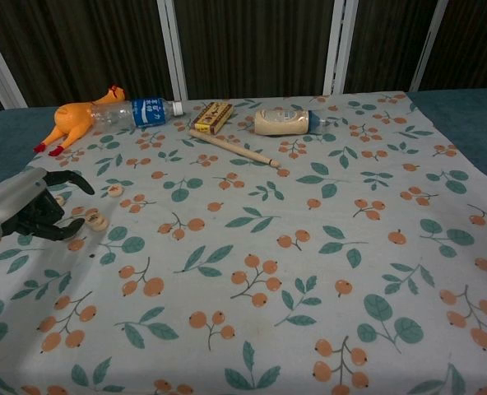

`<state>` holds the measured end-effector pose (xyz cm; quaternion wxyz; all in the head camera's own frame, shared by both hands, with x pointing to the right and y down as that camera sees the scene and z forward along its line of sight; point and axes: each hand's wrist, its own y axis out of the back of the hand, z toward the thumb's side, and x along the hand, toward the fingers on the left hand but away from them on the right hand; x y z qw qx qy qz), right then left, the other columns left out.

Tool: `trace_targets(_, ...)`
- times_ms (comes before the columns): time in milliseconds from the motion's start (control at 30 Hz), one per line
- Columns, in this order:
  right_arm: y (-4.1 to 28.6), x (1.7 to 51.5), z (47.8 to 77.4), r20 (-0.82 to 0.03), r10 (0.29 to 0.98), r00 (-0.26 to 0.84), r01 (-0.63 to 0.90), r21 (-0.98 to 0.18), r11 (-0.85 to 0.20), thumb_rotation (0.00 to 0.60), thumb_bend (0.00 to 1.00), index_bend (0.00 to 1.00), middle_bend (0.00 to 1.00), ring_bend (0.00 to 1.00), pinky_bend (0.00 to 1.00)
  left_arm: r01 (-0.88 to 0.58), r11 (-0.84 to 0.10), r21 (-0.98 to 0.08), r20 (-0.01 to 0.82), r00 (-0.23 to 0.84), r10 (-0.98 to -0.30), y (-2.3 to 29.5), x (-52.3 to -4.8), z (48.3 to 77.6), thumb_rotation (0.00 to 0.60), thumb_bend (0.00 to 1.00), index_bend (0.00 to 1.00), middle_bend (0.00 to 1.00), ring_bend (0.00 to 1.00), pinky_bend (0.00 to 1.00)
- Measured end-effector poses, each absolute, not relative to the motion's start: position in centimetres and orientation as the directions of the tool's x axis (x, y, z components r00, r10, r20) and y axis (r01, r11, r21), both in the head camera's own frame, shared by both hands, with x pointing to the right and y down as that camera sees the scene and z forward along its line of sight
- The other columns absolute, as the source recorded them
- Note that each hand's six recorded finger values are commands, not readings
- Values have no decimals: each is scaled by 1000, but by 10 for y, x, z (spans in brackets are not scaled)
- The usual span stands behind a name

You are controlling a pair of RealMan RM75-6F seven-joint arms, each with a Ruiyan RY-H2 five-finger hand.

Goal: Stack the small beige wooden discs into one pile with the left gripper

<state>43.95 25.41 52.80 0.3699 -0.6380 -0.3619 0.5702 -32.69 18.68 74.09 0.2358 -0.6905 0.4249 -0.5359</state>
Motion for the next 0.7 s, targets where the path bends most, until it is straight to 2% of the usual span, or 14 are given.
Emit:
trace_targets(200, 256, 438, 527, -458, 884, 92, 43, -885, -463, 600, 159, 0, 0, 0, 0, -323, -560, -763, 582, 35, -813, 197, -340, 746, 600, 400, 340, 1000, 1000, 1000)
trace_targets(467, 256, 440, 525, -453, 886, 92, 49, -887, -459, 600, 159, 0, 0, 0, 0, -317, -564, -762, 595, 0, -804, 201, -349, 757, 600, 398, 343, 1000, 1000, 1000)
trace_targets(700, 255, 440, 524, -450, 888, 92, 52, -889, -455, 600, 160, 0, 0, 0, 0, -317, -563, -763, 597, -15, -802, 200, -352, 764, 600, 398, 401, 1000, 1000, 1000)
